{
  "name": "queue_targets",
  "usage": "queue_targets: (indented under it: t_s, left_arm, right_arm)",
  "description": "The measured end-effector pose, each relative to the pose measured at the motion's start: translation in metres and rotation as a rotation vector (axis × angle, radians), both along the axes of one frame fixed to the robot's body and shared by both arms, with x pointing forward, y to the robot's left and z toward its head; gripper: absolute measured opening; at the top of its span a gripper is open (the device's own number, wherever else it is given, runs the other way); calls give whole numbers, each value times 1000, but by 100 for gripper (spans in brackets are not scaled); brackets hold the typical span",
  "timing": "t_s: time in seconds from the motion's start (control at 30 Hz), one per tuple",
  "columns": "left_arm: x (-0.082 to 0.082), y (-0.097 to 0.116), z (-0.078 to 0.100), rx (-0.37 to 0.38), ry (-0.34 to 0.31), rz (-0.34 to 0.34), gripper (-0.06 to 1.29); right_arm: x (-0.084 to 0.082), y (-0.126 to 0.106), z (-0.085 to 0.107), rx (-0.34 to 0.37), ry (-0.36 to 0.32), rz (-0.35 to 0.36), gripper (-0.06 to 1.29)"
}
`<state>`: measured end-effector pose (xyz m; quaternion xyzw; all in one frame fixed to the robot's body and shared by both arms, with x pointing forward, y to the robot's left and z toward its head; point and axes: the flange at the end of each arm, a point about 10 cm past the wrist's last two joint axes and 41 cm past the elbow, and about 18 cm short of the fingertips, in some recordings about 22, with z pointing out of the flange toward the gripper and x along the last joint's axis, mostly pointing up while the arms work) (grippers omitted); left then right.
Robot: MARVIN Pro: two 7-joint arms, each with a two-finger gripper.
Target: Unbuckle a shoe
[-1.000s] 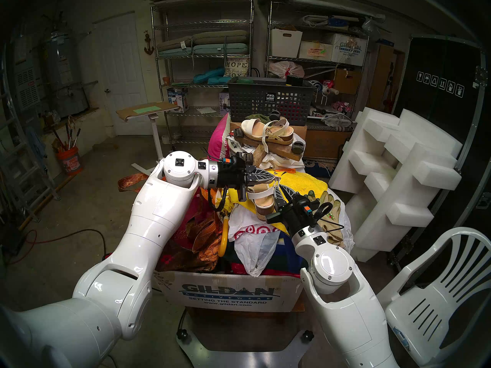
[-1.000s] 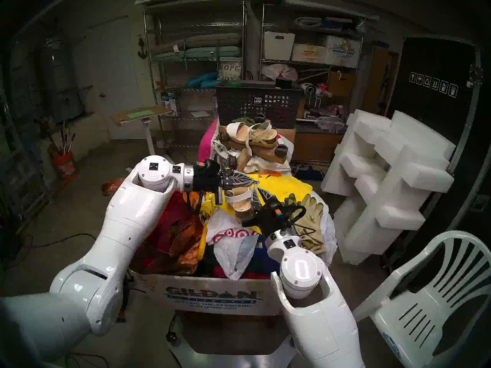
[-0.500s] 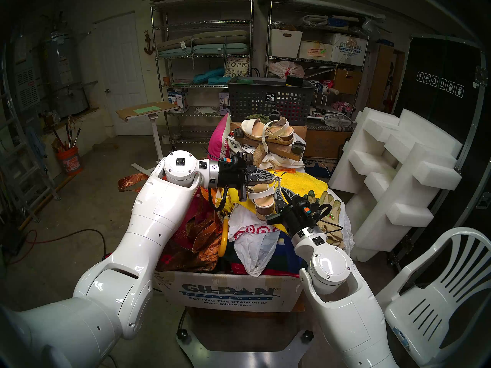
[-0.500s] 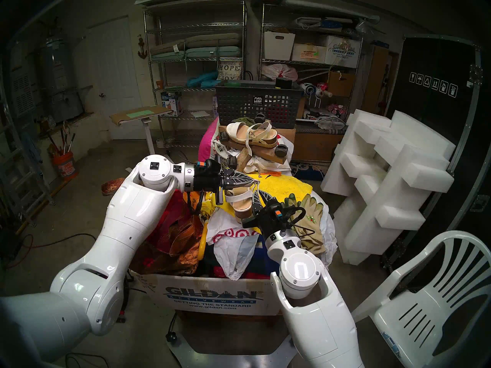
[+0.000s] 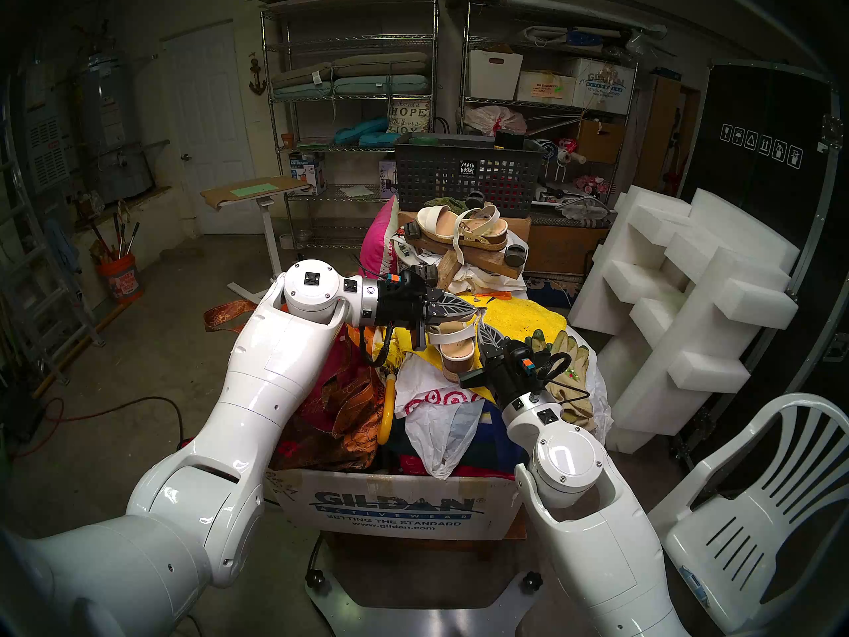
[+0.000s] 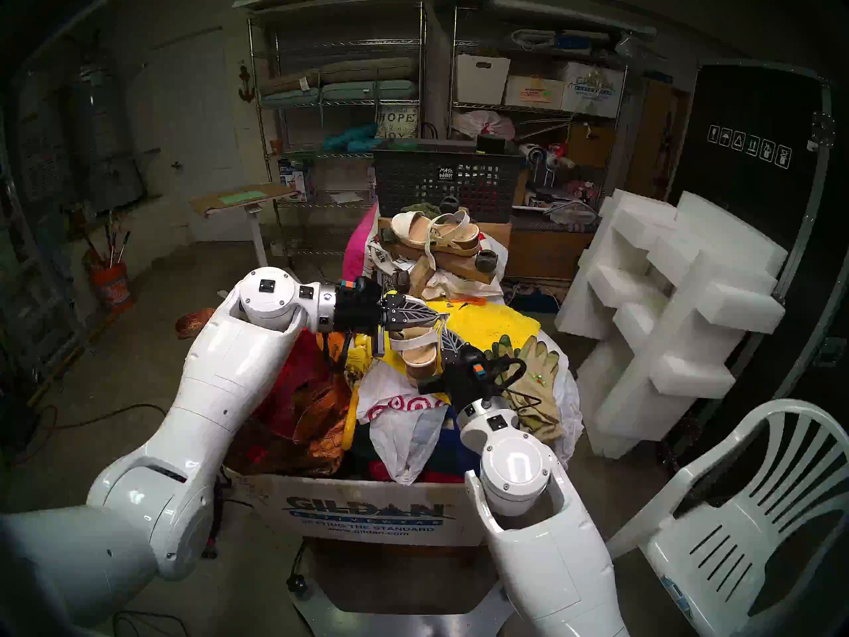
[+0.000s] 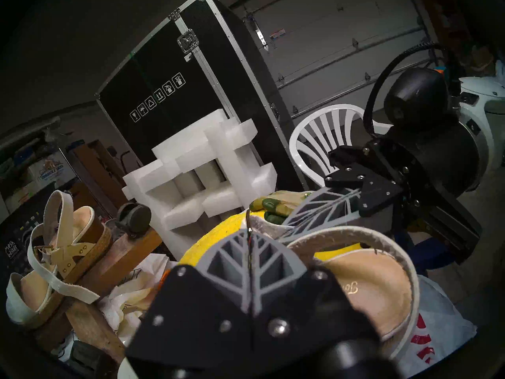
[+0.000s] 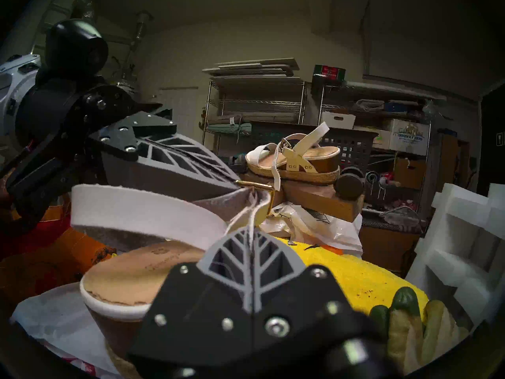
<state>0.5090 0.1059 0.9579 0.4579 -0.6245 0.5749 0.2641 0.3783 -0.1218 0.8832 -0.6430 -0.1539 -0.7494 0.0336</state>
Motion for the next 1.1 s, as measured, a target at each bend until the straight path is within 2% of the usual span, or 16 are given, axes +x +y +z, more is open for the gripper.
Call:
queue_targets:
  t_s: [0.27, 0.8, 1.1]
  left_arm:
    - [-1, 1, 0, 2, 3, -6, -2]
    - [-7, 7, -1, 9, 14, -16, -2]
    - [-9, 11, -2, -1, 1, -1, -2]
  right_arm:
    - [3, -2, 2, -61, -2, 12, -3]
    - [10, -12, 7, -85, -27, -37, -3]
    - [7, -6, 8, -103, -15, 12, -3]
